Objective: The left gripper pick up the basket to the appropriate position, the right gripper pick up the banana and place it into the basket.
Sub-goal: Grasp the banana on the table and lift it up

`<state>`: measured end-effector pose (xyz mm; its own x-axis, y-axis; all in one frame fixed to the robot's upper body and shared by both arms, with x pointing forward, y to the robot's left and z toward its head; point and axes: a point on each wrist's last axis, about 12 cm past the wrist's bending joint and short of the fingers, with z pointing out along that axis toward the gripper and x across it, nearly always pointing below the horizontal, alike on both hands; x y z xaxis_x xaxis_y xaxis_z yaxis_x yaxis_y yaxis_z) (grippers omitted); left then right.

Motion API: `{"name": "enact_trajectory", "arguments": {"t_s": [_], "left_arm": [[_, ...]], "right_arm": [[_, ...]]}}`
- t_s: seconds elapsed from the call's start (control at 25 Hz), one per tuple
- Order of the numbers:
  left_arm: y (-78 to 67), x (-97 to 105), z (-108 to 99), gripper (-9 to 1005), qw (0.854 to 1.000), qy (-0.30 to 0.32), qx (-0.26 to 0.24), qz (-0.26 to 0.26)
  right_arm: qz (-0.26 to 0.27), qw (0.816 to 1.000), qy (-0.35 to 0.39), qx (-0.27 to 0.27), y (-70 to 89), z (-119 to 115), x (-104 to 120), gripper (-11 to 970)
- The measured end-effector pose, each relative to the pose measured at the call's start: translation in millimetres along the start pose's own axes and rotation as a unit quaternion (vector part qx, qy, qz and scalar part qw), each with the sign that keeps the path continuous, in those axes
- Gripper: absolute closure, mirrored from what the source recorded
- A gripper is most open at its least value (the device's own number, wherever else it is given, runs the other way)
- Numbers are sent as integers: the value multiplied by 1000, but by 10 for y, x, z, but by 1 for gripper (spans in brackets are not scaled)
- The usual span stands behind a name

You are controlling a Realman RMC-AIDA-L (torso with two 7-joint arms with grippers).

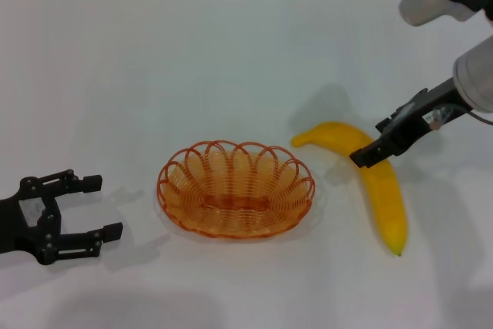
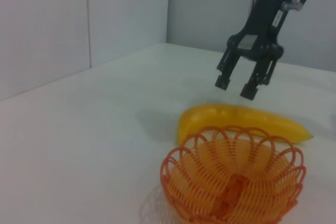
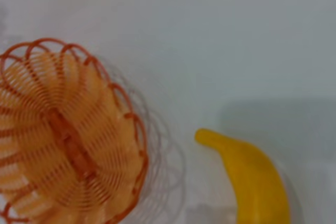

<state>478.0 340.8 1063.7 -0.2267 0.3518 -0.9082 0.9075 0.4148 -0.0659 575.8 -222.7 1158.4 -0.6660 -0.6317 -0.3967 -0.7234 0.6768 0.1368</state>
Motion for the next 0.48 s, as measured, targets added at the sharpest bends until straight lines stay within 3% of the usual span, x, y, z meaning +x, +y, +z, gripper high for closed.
{"name": "enact_trajectory", "arguments": {"t_s": [0.48], "left_arm": [[0, -9, 10, 138, 1000, -2, 1, -3]], "right_arm": [[53, 999, 1, 12, -164, 223, 38, 242]]}}
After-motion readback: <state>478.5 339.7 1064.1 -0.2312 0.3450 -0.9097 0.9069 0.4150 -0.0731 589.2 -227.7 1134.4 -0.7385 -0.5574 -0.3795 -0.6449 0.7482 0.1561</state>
